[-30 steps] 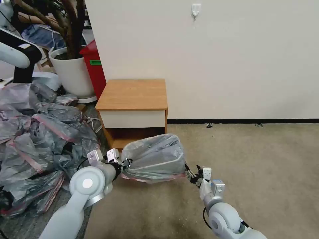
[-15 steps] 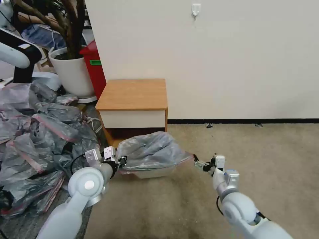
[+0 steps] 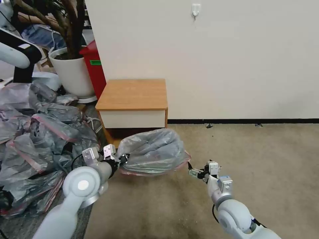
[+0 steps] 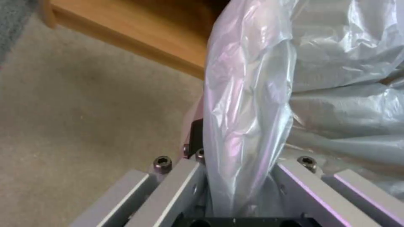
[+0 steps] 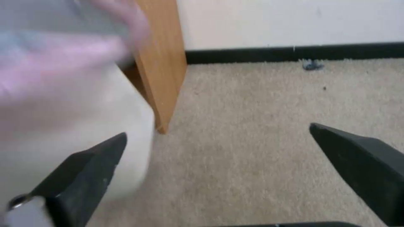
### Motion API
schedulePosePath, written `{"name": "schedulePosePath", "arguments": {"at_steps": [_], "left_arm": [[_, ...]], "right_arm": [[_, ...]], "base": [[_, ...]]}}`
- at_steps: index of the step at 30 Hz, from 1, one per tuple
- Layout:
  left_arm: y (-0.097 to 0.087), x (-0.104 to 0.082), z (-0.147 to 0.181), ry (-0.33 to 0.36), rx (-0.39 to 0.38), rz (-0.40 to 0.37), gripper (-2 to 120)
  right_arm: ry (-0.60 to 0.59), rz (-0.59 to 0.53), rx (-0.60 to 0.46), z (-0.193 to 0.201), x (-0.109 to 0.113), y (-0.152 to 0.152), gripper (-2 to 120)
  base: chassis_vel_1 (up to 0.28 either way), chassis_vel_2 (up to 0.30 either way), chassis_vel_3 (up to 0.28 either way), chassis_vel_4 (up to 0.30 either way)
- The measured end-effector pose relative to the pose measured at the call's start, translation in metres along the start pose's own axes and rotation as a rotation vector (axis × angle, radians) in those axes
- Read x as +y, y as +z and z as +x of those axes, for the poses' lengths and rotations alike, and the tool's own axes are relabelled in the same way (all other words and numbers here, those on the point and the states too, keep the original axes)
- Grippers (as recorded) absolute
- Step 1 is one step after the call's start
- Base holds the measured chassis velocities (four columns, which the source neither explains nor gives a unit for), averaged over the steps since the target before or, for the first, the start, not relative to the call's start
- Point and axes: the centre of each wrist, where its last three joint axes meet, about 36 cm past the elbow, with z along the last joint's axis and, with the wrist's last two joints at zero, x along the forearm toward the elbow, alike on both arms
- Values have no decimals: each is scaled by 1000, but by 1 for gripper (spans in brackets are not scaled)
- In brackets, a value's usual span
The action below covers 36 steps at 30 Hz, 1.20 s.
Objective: Pick up the garbage bag from the table and place it over the trash can.
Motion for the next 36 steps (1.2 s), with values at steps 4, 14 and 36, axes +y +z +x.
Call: {"name": "schedulePosePath", "arguments": {"at_steps": [4, 14, 36], "left_arm": [[-3, 2, 1, -10, -9, 1, 3], [-5, 13, -5, -42, -22, -10, 3], [-43, 110, -20, 86, -33, -176, 3]], "right_arm": [[30, 26, 29, -2, -8, 6, 95], [64, 33, 25, -4, -20, 5, 65], [-458, -306, -79, -29, -108, 41, 109]], "base": [[0, 0, 0, 0], [0, 0, 0, 0], [0, 0, 0, 0]]}}
